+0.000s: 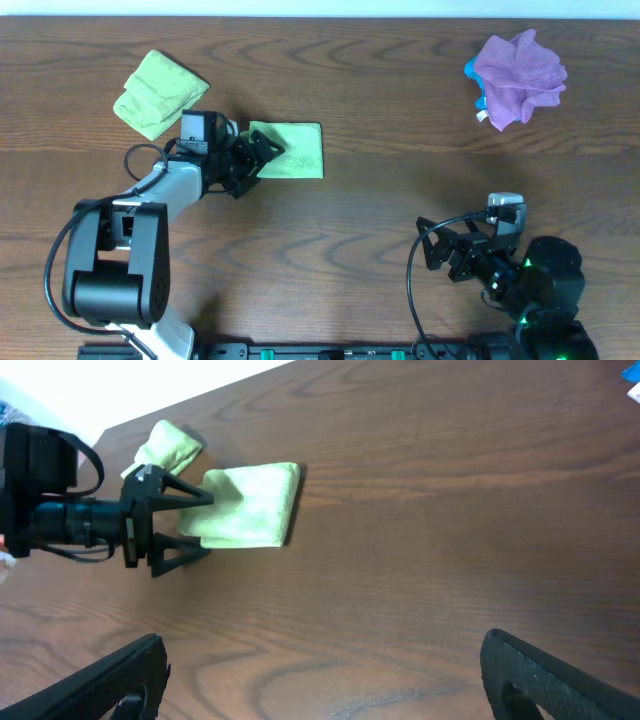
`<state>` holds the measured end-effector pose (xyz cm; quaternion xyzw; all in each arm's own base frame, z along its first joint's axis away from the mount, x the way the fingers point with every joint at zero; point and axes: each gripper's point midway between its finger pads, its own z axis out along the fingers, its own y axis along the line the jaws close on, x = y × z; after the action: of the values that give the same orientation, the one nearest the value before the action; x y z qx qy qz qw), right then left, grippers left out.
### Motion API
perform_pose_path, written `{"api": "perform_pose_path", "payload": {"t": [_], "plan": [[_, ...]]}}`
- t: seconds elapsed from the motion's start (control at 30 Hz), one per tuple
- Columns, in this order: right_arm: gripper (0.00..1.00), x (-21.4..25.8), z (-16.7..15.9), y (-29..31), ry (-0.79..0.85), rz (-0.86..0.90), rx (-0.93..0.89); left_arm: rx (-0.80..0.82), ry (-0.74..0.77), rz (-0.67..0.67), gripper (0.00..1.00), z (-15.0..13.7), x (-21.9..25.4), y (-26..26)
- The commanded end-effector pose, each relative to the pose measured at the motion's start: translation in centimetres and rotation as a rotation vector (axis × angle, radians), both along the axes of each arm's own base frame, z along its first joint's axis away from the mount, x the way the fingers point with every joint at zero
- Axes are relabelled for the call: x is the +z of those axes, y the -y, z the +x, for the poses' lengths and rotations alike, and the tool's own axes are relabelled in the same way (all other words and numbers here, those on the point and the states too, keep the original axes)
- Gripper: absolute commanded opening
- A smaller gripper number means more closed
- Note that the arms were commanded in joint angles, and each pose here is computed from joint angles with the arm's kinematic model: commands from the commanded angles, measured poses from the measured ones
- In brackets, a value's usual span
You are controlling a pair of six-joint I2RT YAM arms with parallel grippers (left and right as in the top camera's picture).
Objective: Fold the cloth
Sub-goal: 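Grasp the folded green cloth with the left gripper, then carry the folded green cloth to the upper left onto the yellow cloth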
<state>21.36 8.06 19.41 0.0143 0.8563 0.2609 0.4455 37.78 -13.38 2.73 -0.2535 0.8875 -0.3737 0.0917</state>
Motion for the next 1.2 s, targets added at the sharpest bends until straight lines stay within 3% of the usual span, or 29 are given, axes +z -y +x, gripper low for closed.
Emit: {"api": "perform_pose_path", "payload": {"t": [0.0,0.2,0.27,0.3,0.33,0.5,0.63,0.93,1.17], "plan": [[0.99,-0.2,-0.1,0.1,-0.009,0.014,-0.008,0.041,-0.005,0.131,1.00,-0.2,-2.3,-0.9],[0.99,-0.2,-0.1,0.1,-0.009,0.014,-0.009,0.000,0.033,0.157,0.58,0.3,-3.8,1.0],[0.99,-0.2,-0.1,0.1,-0.009,0.014,-0.009,-0.011,0.042,0.156,0.36,0.4,-4.2,1.3],[0.99,-0.2,-0.1,0.1,-0.009,0.014,-0.009,-0.014,0.052,0.158,0.10,0.6,-4.1,1.4],[0.99,-0.2,-0.1,0.1,-0.009,0.014,-0.009,-0.021,0.072,0.157,0.06,0.9,-3.9,1.4],[0.99,-0.2,-0.1,0.1,-0.009,0.014,-0.009,-0.063,0.180,0.092,0.06,3.1,-1.2,2.3],[0.99,-0.2,-0.1,0.1,-0.009,0.014,-0.009,-0.082,0.281,0.086,0.06,6.4,3.7,2.2],[0.99,-0.2,-0.1,0.1,-0.009,0.014,-0.009,0.091,0.410,0.340,0.06,13.7,14.8,-4.8],[0.99,-0.2,-0.1,0.1,-0.009,0.014,-0.009,0.262,0.464,0.420,0.06,16.7,16.4,-11.9]]}}
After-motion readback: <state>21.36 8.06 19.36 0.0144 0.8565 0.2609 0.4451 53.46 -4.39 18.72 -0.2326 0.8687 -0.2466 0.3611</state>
